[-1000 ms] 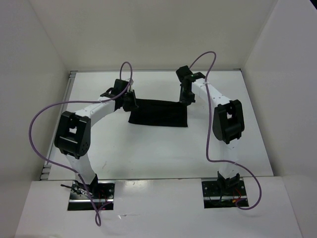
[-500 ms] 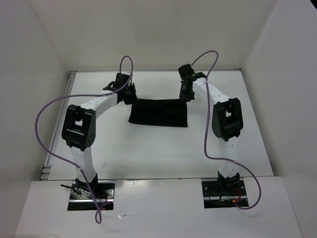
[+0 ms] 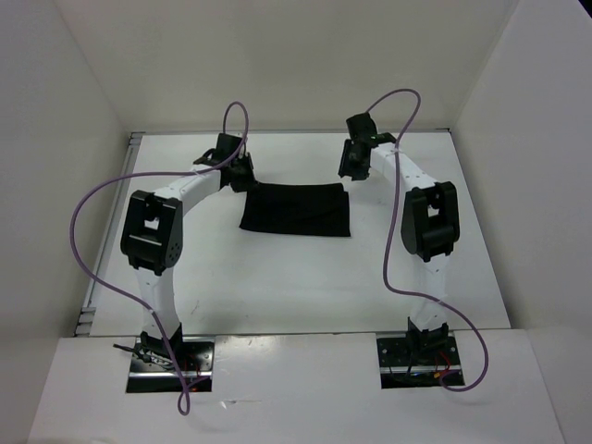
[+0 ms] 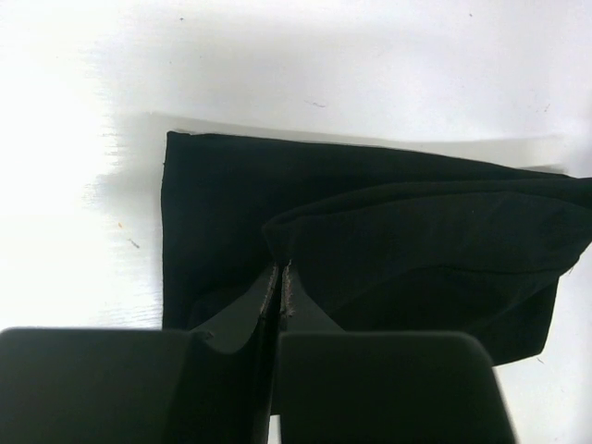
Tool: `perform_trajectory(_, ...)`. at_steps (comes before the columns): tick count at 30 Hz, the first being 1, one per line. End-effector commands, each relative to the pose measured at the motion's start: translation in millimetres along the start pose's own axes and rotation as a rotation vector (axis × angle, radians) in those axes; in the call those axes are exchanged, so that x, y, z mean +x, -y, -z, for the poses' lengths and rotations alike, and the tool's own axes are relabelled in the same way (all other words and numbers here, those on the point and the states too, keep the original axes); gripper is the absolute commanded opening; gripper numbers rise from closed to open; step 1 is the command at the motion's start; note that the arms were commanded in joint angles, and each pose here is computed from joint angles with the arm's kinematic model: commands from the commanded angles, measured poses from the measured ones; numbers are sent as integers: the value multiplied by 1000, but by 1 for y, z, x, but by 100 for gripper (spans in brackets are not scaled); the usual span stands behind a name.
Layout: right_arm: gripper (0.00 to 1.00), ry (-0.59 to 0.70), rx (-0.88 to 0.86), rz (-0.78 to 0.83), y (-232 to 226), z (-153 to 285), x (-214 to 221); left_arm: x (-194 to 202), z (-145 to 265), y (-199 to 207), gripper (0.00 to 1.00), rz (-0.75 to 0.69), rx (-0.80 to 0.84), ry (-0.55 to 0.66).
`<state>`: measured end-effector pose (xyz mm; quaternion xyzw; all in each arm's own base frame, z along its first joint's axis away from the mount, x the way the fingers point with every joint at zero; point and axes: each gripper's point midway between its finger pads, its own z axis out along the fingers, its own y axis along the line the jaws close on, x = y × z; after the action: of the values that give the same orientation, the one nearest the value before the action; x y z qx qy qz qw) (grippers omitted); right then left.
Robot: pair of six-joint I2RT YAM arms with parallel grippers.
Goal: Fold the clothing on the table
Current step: Fold the skirt
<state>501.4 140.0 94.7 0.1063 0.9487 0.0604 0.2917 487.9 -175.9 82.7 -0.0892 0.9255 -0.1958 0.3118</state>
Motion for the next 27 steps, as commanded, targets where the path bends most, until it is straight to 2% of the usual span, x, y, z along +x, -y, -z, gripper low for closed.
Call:
perform_trajectory(1, 44, 14, -41, 48, -6, 4, 0, -4, -7, 2, 0, -1, 12, 1)
perform_trajectory(6, 41, -43, -82, 73, -7, 4, 20, -2, -10, 0, 0, 0, 8, -7)
perform_trajectory(10, 40, -26, -95, 99, -9, 11, 23, 0, -10, -5, 0, 8, 6, -15)
perform_trajectory(13, 39, -61, -144, 121, -15, 6, 33, 0, -10, -5, 0, 8, 6, -16)
perform_trajectory(19, 36, -91, -214, 130, -31, -6, 33, 8, -12, -9, 0, 11, -3, -33)
perform_trajectory(23, 33, -55, -230, 131, -38, -7, 19, 11, -9, -11, 0, 13, -7, -41)
perform_trajectory(25, 28, -79, -231, 130, -38, -17, 25, 11, -9, -11, 0, 13, -7, -41)
perform_trajectory(27, 18, -62, -238, 131, -42, -16, 18, 11, -9, -11, 0, 13, -7, -41)
